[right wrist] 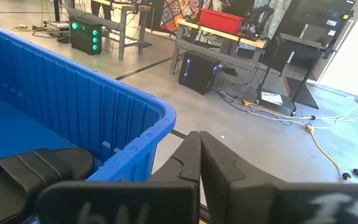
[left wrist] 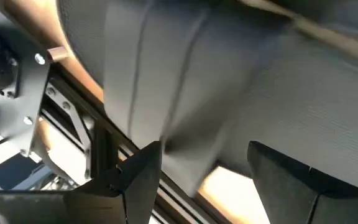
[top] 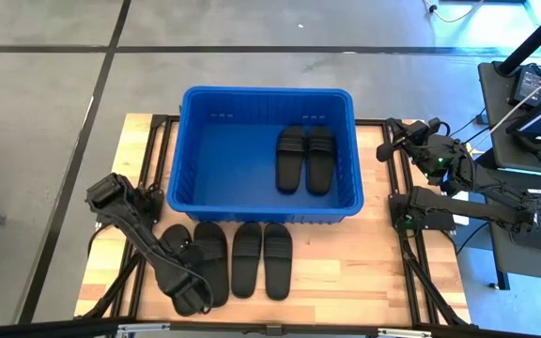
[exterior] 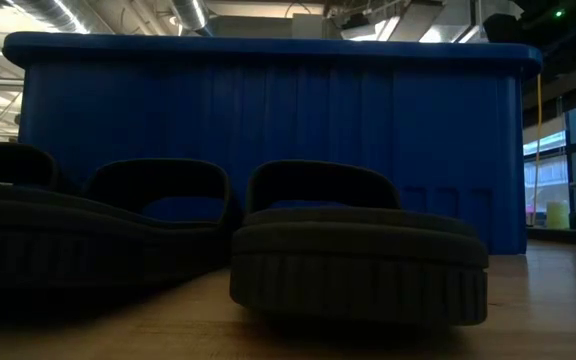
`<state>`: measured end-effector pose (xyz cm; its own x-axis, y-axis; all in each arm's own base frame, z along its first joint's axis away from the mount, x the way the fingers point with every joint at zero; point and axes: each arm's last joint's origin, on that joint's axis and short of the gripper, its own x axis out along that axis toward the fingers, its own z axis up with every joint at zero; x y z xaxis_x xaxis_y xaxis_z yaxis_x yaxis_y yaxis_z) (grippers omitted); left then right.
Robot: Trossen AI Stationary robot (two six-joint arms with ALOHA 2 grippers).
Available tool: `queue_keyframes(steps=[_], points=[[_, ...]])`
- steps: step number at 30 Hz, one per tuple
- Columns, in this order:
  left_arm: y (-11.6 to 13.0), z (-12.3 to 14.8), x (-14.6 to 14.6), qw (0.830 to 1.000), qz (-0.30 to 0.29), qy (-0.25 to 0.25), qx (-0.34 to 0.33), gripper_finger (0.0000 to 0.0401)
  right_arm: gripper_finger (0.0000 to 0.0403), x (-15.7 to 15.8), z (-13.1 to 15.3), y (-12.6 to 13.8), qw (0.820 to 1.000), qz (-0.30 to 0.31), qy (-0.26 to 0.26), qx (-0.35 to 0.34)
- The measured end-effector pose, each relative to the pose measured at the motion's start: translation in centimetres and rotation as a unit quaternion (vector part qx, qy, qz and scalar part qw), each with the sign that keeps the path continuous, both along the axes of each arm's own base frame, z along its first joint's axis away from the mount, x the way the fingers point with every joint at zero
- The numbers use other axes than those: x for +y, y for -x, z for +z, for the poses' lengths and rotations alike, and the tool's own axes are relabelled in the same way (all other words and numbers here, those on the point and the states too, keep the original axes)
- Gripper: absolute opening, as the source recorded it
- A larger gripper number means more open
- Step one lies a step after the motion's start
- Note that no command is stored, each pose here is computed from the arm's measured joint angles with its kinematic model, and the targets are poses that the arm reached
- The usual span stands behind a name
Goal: Pick and place slides into bin
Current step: Put the black slides into the blue organizer bin
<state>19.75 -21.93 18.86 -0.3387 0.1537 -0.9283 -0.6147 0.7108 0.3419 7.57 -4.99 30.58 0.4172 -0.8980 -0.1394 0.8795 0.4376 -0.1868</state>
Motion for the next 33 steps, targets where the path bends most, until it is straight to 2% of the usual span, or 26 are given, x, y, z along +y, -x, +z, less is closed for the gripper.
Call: queue_keyframes(steps=[5, 10, 15, 21, 26, 33], points=[[0.7, -1.1, 0.7, 1.000, 0.004, -0.015, 0.021, 0.0233, 0.0010, 0.0, 0.0, 0.0, 1.000, 0.000, 0.000, 0.000], [0.5, -1.3, 0.8, 1.000, 0.003, -0.021, 0.013, 0.0233, 0.0021, 0.0, 0.0, 0.0, 1.000, 0.000, 0.000, 0.000], [0.4, -1.3, 0.8, 1.000, 0.003, -0.021, 0.009, 0.0233, 0.0015, 0.0, 0.0, 0.0, 1.000, 0.000, 0.000, 0.000], [0.6, -1.3, 1.2, 0.999, -0.005, -0.046, 0.007, 0.0233, 0.0007, 0.0, 0.0, 0.0, 1.000, 0.000, -0.001, 0.002], [0.5, -1.5, 1.5, 0.997, -0.019, -0.072, -0.018, 0.0232, 0.0015, 0.0, 0.0, 0.0, 1.000, 0.000, -0.001, 0.003], [0.5, -1.6, 1.6, 0.997, -0.018, -0.075, -0.018, 0.0192, 0.0013, 0.0, -0.1, 0.0, 1.000, 0.001, 0.000, 0.005]])
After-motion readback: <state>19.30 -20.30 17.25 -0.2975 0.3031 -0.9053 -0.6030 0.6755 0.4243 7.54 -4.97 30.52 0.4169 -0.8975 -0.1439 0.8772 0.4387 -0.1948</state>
